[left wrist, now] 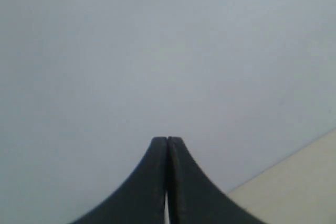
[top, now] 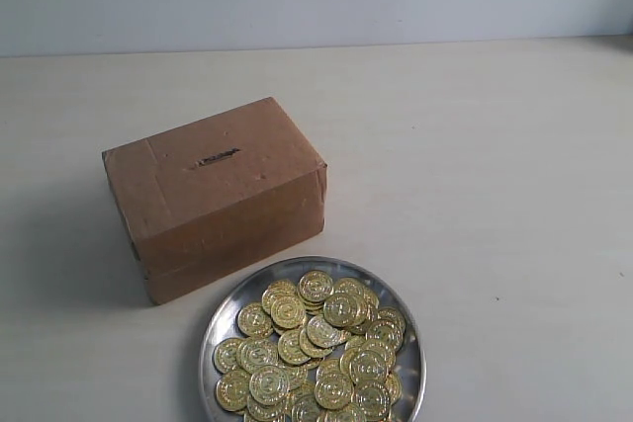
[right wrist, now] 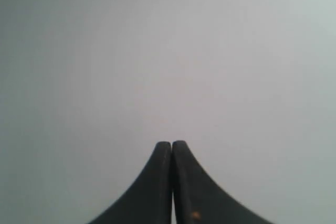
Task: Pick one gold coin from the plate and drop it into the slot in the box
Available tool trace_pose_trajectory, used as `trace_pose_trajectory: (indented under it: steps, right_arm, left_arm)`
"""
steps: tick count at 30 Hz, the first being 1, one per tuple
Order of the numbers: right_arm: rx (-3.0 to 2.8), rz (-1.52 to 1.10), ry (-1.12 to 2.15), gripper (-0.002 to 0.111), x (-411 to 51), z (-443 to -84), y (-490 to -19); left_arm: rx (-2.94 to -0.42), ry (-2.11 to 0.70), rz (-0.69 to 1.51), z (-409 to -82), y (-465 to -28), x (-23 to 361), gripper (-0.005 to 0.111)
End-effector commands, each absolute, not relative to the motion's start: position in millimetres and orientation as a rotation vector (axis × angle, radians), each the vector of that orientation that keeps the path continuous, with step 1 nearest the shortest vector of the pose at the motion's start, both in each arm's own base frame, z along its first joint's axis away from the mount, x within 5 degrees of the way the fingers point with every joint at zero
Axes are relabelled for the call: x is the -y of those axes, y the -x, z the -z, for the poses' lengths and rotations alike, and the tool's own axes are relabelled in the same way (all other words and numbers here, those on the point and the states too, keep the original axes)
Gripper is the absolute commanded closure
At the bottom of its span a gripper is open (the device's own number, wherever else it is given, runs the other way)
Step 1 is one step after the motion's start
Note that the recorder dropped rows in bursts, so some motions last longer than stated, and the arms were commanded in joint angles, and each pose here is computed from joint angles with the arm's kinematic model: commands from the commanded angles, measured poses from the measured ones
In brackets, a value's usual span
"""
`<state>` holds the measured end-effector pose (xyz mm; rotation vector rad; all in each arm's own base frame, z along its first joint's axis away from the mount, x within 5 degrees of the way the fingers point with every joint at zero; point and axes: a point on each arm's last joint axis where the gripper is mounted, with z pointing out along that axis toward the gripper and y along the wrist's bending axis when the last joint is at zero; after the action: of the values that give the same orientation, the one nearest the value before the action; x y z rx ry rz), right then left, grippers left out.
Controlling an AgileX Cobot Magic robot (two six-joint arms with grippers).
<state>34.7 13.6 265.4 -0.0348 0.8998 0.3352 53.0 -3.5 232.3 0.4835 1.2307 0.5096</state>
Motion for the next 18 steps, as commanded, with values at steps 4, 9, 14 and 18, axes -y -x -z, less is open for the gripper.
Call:
trace_pose_trajectory:
  steps: [4,9,14,18]
  right_arm:
    - [-1.001,-0.402,-0.127,0.108,-6,-254,-42]
    - [-1.085,-0.39,-0.146,0.108,-5,-248,-46]
    - [-1.163,-0.38,-0.163,0.108,-5,-241,-49]
    - [-1.189,-0.377,-0.171,0.108,-4,-239,-50]
  left_arm:
    - [-1.274,-0.519,-0.484,-224,-54,5,0.107]
    - [-1.284,-0.525,-0.481,-223,-54,5,0.107]
    - [-1.299,-0.532,-0.478,-222,-55,5,0.107]
    - [-1.301,-0.533,-0.478,-222,-55,5,0.107]
